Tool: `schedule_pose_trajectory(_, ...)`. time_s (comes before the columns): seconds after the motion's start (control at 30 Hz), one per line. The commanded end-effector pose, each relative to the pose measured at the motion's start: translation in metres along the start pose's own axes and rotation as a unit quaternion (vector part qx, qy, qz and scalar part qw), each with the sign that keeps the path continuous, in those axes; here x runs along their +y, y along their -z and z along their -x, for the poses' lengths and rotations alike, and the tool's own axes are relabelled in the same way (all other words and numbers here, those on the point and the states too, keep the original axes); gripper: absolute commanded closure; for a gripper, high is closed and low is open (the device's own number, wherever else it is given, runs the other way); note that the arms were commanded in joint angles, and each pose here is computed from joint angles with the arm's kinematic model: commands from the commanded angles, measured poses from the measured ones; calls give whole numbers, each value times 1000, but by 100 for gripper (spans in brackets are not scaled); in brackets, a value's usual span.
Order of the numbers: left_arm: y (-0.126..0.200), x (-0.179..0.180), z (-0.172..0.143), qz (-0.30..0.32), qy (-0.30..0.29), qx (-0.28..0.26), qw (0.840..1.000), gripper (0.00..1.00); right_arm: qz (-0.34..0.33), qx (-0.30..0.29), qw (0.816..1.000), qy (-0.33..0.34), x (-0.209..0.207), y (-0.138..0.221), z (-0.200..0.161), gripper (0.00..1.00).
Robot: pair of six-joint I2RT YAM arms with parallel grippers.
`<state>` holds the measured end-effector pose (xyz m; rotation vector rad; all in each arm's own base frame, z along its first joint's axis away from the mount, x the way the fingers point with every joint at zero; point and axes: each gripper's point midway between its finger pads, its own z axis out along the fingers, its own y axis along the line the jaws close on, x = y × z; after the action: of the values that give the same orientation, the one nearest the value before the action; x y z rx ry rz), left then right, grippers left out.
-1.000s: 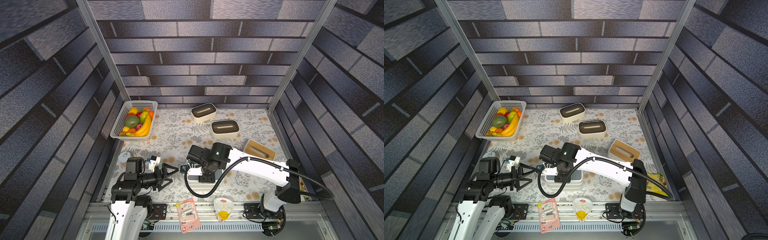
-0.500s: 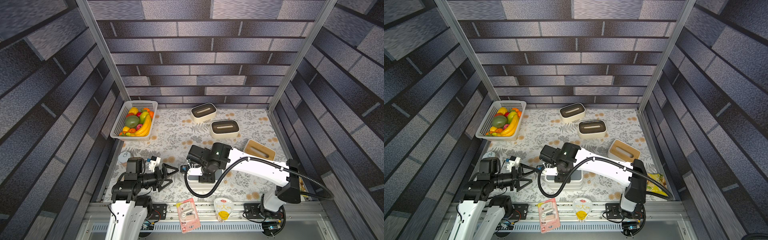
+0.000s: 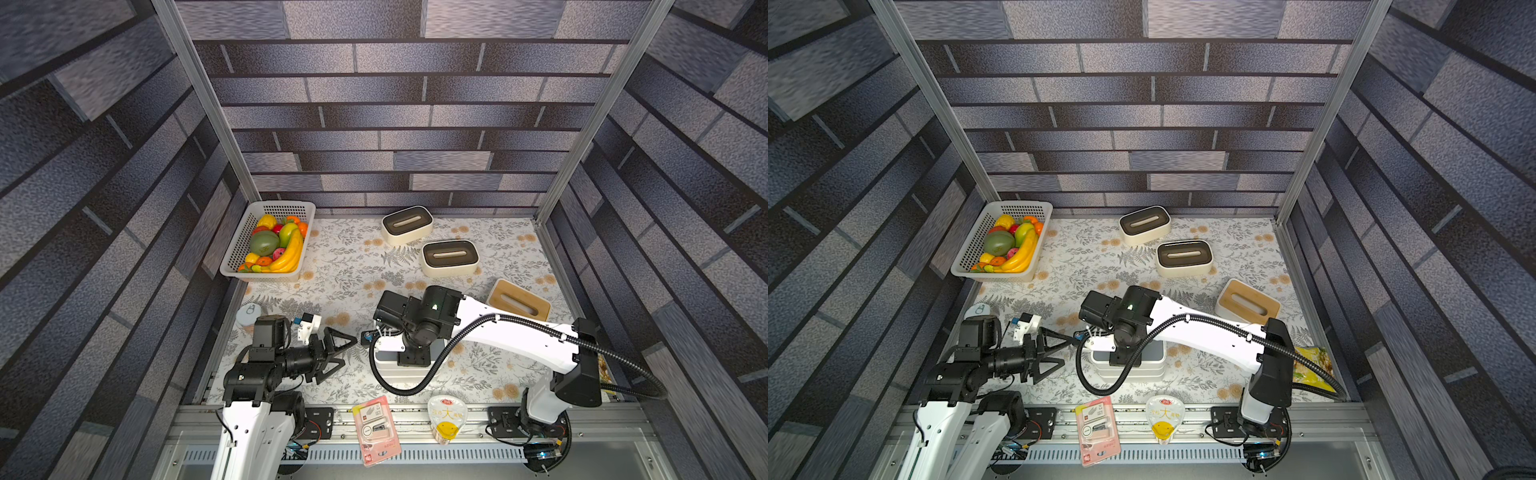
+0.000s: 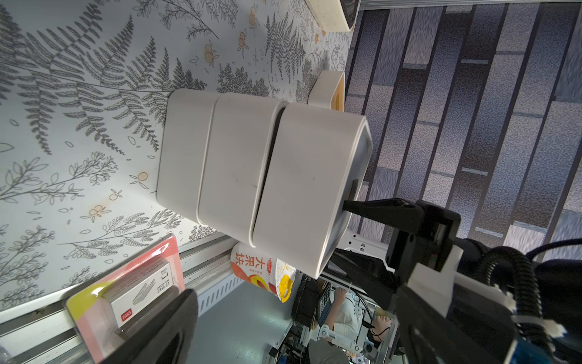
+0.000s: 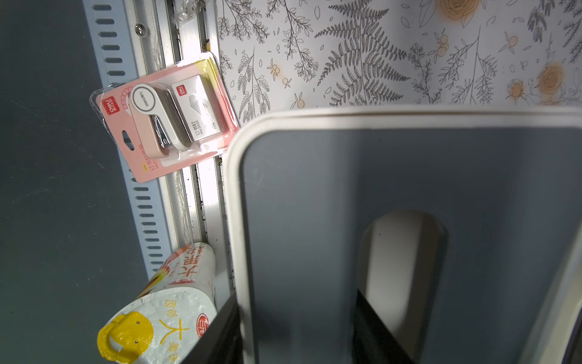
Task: Stack the tissue boxes
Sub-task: Place the tissue box at the tissue box.
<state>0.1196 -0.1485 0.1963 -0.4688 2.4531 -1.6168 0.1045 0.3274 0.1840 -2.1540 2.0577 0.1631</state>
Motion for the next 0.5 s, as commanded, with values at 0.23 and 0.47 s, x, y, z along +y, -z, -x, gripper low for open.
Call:
schedule_pose_trajectory(0.23, -1, 4, -1, 3, -7, 0, 1000, 0, 3, 2, 1000, 6, 8, 2, -7, 46)
schedule_pose_trajectory(0.47, -2, 5, -1, 4, -7, 1, 1000, 0, 3, 5, 1000, 6, 7, 1, -7, 45)
